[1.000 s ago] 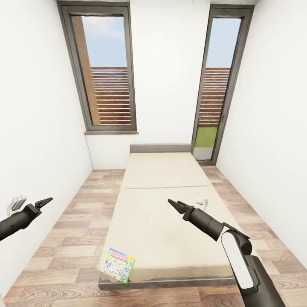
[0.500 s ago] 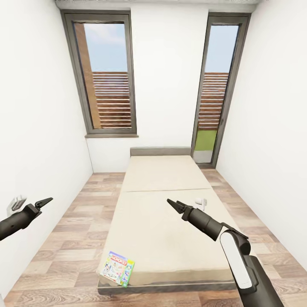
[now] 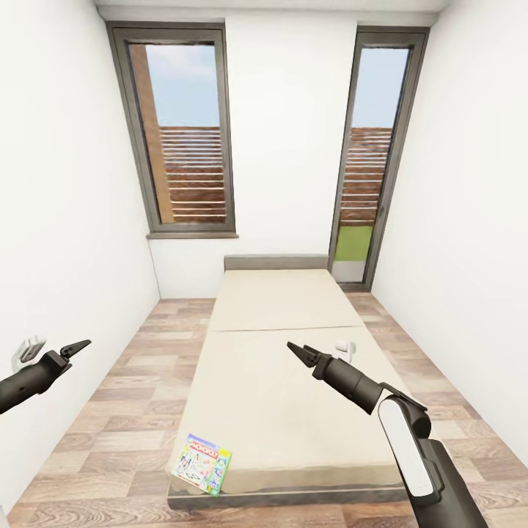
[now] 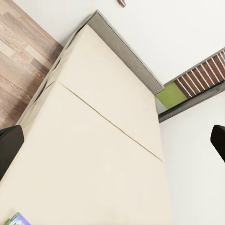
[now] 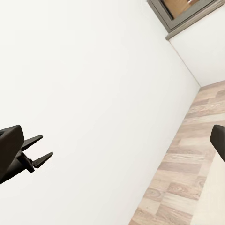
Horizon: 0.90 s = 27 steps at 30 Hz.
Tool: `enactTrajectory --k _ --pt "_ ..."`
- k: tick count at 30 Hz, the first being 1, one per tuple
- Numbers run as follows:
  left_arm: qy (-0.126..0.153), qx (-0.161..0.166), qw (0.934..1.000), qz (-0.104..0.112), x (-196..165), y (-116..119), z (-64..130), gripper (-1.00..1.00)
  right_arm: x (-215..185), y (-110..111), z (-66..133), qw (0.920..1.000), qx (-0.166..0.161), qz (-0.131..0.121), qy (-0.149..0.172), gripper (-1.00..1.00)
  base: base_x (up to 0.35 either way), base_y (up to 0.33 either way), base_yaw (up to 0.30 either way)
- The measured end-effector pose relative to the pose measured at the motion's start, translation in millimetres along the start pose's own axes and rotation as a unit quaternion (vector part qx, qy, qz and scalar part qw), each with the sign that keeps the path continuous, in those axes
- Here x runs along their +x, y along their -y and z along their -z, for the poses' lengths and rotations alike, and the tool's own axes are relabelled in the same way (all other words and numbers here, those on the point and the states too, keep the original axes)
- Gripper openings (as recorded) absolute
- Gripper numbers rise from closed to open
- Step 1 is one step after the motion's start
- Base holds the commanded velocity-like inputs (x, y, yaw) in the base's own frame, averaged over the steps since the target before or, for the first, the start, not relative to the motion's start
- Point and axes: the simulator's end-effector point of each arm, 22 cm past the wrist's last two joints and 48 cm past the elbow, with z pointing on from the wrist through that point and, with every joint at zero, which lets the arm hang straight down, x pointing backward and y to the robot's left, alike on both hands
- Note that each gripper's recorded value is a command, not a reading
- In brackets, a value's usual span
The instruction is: Put all the toys in the child's room - the three board games (two on the bed and one on the table), the two jigsaw puzzles on the table, and the tennis ball on the table - inside the toy box on the table in the child's room.
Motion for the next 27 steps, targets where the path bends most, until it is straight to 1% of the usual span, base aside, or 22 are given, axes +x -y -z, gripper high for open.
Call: enactTrajectory --k 8,27 --pt "0.000 0.000 1.0000 0.000 0.0 0.0 0.0 1.00 1.8 3.1 0.2 1.0000 0.006 0.006 -0.004 1.00 0.000 0.000 0.000" --pt "0.000 0.001 1.0000 0.000 0.1 0.3 0.0 1.00 2.7 3.7 -0.6 0.9999 0.008 0.005 -0.004 1.00 0.000 0.000 0.000"
